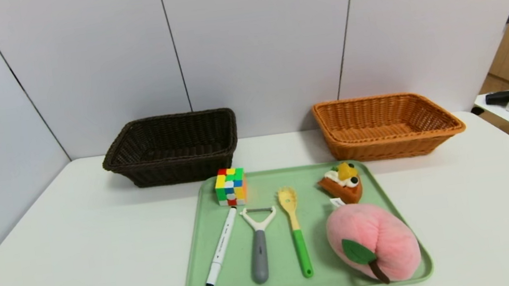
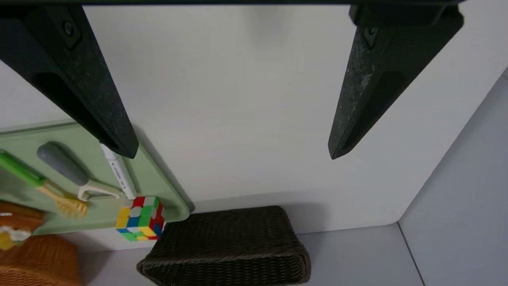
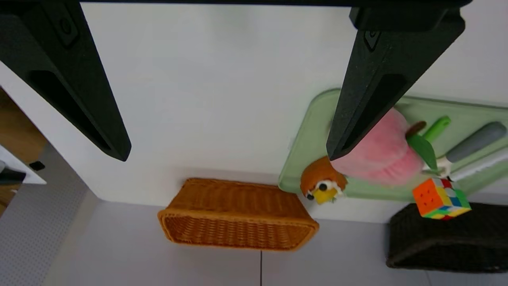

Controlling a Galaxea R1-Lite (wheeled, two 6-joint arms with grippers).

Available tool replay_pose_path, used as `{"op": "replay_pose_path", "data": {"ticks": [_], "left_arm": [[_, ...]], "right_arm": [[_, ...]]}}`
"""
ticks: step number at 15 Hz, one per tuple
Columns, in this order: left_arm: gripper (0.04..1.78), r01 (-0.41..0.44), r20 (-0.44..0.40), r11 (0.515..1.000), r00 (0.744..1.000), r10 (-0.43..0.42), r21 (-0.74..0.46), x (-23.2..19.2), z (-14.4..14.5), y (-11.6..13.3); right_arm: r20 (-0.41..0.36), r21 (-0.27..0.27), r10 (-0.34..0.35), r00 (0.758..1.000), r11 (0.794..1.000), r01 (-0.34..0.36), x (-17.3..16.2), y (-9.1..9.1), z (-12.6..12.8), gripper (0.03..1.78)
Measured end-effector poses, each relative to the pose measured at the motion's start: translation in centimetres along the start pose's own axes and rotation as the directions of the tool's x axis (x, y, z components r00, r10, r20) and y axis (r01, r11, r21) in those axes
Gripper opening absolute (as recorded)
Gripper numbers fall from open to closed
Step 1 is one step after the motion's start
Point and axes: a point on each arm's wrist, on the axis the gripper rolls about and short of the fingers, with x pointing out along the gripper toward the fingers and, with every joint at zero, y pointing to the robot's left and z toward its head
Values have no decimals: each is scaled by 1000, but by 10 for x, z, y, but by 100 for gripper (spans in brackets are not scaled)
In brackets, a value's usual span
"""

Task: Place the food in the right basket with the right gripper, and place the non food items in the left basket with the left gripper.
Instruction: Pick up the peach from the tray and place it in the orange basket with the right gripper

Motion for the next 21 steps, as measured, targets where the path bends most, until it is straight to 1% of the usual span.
{"op": "replay_pose_path", "data": {"ticks": [2,3,5,7,9,11,13,15,17,19,20,21], "left_arm": [[169,16,20,1000,1000,-15,-10,15,39,2],[169,19,31,1000,999,-18,-12,27,59,4],[169,24,59,1000,998,-23,-11,58,96,9],[169,26,63,1000,998,-25,-15,95,125,14],[169,28,45,999,999,-27,-19,130,141,20],[169,29,9,999,1000,-29,-25,158,144,24],[169,29,-30,999,999,-30,-31,183,141,27],[169,30,-66,999,997,-32,-36,205,134,30],[169,30,-90,999,995,-34,-37,220,126,32],[169,30,-120,999,992,-35,-42,228,120,33],[169,30,-130,999,991,-35,-43,231,118,34],[169,29,-138,999,990,-35,-45,232,116,34]], "right_arm": [[9,1,23,1000,1000,-23,11,-3,39,170],[4,4,34,999,999,-34,21,-5,59,170],[-6,12,49,999,999,-49,49,-8,90,170],[-25,19,65,998,998,-64,86,-10,111,170],[-56,27,74,996,997,-73,124,-12,124,170],[-95,39,82,992,996,-78,161,-14,132,170],[-126,67,97,987,994,-89,196,-14,137,170],[-165,109,116,979,989,-99,229,-11,136,170],[-218,128,143,965,985,-117,256,-3,129,170],[-290,136,180,940,980,-146,276,12,116,170],[-344,143,208,916,975,-168,282,20,109,170],[-401,150,234,886,971,-188,285,28,103,170]]}}
